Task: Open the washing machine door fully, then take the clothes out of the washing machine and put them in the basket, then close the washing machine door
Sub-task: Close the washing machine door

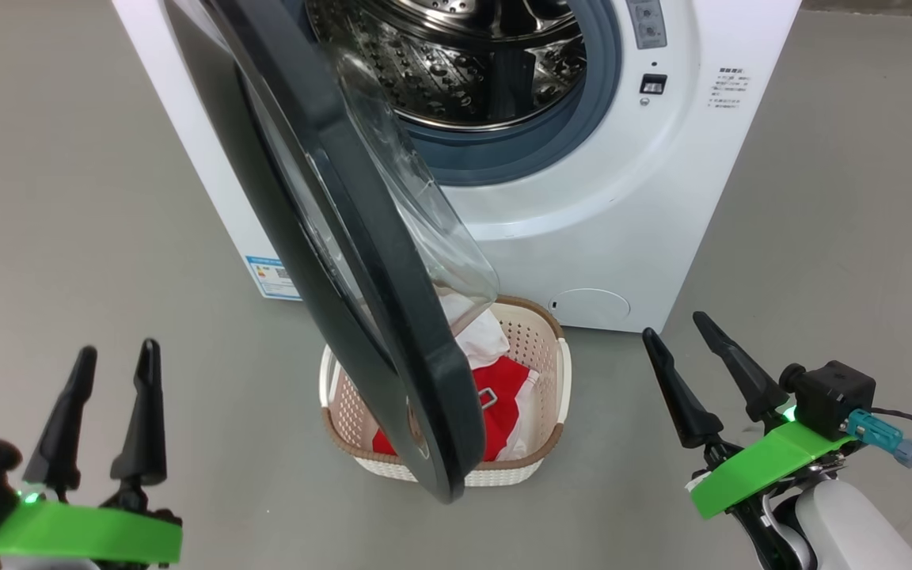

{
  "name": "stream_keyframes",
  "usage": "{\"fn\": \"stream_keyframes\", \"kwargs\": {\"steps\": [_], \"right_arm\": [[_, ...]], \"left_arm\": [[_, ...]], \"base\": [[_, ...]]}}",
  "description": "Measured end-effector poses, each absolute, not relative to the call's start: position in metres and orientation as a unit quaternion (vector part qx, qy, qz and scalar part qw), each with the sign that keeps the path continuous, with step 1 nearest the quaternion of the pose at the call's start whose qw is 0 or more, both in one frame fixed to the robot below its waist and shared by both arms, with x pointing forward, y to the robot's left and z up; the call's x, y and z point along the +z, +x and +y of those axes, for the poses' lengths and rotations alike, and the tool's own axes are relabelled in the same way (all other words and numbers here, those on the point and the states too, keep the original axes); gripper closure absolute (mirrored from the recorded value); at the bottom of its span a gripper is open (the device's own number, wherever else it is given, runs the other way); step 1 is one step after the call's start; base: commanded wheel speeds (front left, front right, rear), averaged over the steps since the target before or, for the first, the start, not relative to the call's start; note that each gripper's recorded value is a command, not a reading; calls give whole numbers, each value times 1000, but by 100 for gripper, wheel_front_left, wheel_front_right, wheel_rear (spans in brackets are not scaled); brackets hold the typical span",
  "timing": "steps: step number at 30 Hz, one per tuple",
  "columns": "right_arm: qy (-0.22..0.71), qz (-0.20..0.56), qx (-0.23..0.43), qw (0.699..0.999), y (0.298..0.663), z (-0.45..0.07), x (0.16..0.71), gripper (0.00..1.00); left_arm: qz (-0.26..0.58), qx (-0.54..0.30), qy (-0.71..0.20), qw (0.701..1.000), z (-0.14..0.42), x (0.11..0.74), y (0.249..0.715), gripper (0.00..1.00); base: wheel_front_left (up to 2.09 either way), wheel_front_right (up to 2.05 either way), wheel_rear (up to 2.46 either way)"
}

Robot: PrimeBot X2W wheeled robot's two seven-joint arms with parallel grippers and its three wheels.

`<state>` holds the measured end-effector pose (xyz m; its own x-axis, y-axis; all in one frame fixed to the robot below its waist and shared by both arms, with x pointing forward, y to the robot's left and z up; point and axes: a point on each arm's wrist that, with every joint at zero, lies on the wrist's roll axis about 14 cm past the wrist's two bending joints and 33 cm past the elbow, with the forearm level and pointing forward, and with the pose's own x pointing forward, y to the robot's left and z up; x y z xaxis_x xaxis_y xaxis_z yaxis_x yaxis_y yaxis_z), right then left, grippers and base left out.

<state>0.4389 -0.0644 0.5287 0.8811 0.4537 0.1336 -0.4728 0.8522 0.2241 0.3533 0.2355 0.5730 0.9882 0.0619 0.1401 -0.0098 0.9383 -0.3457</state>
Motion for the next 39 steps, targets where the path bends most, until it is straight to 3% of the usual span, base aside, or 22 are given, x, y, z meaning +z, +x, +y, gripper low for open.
{"fn": "stream_keyframes", "kwargs": {"steps": [15,39], "right_arm": [[124,-35,246,961,440,-61,526,0],[122,-33,232,965,438,-74,524,0]], "left_arm": [[-61,58,-166,983,243,533,346,0],[-52,41,-174,983,225,515,355,0]], "base": [[0,0,0],[0,0,0]]}}
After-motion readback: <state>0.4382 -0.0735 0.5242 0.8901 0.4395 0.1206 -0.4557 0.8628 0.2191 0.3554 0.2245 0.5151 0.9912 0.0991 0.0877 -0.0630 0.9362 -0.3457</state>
